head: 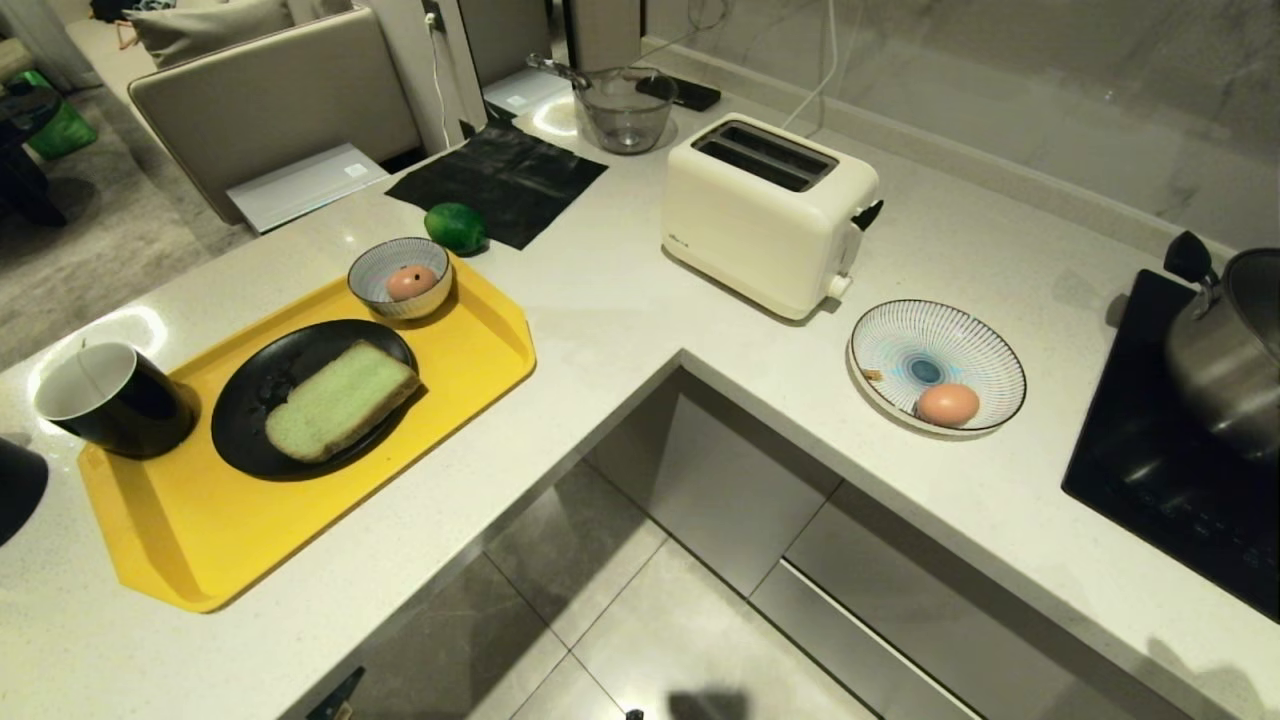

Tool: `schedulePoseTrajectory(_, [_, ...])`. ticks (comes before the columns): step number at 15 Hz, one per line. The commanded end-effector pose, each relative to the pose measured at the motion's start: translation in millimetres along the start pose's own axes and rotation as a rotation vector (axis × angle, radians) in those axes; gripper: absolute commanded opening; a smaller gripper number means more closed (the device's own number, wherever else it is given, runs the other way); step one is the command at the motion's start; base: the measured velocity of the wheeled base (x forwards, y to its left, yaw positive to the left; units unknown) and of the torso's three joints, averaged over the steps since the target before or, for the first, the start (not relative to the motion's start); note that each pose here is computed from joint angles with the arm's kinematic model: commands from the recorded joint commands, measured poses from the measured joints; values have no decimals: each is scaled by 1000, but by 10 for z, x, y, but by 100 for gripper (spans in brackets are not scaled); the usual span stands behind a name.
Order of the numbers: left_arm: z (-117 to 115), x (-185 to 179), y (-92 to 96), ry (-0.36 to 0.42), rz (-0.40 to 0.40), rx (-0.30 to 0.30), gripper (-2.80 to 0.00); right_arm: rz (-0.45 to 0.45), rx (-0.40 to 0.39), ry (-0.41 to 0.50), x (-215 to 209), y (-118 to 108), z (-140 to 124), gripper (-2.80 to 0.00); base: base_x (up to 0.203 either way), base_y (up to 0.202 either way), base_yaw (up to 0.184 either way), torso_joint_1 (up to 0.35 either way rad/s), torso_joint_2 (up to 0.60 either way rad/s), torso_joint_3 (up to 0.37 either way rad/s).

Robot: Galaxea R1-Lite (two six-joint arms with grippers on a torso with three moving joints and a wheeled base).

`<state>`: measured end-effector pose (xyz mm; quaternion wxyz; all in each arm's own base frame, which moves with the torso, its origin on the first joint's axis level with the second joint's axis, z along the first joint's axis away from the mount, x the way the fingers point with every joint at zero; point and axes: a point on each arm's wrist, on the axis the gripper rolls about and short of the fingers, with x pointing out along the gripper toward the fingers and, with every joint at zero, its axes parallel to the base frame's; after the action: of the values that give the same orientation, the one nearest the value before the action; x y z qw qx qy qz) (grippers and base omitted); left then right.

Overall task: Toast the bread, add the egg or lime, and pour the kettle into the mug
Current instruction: Pick up the egg

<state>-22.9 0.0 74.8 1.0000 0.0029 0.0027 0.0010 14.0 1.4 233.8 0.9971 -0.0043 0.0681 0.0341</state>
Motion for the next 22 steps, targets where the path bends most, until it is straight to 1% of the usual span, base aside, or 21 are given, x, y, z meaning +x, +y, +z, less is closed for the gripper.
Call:
schedulePoseTrajectory(1, [-4,1,0,2,0,0,-280,16,-16,206,759,-34,361,-280,0,0,0,0,0,0])
schedulePoseTrajectory(3, [-4,1,0,1,1,0,-280,42,-67,305,1223,-39,523,-280,0,0,0,0,0,0])
schedulePoseTrajectory(5, [-4,1,0,1,0,0,-280,89,-120,380,1614,-37,574,-280,0,0,0,0,0,0])
schedulePoseTrajectory(7, [-2,0,0,0,0,0,-280,145,-195,404,1955,-44,643,-280,0,0,0,0,0,0])
schedulePoseTrajectory(9, [-4,1,0,1,0,0,-280,169,-240,392,2220,-59,743,-280,0,0,0,0,0,0])
schedulePoseTrajectory(11, [-3,0,0,1,1,0,-280,208,-269,399,2387,-73,725,-280,0,0,0,0,0,0])
schedulePoseTrajectory(12, [-4,1,0,1,0,0,-280,209,-296,395,2457,-113,691,-280,0,0,0,0,0,0])
schedulePoseTrajectory(15, [-4,1,0,1,1,0,-280,165,-382,299,2767,-262,587,-280,0,0,0,0,0,0])
schedulePoseTrajectory(16, [-1,0,0,0,0,0,-280,148,-415,283,2833,-331,558,-280,0,0,0,0,0,0])
schedulePoseTrajectory(17, [-4,1,0,1,-1,0,-280,147,-426,281,2829,-342,571,0,0,0,0,0,0,0])
schedulePoseTrajectory(18, [-4,1,0,1,1,0,-280,156,-430,273,2825,-336,589,0,0,0,0,0,0,0])
schedulePoseTrajectory(20, [-4,1,0,1,1,0,-280,231,-459,245,2816,-325,609,0,0,0,0,0,0,0])
schedulePoseTrajectory(21, [-4,1,0,1,1,0,-280,257,-510,235,2803,-354,614,0,0,0,0,0,0,0])
schedulePoseTrajectory(22, [-4,2,0,2,1,0,-280,273,-586,218,2786,-415,635,0,0,0,0,0,0,0])
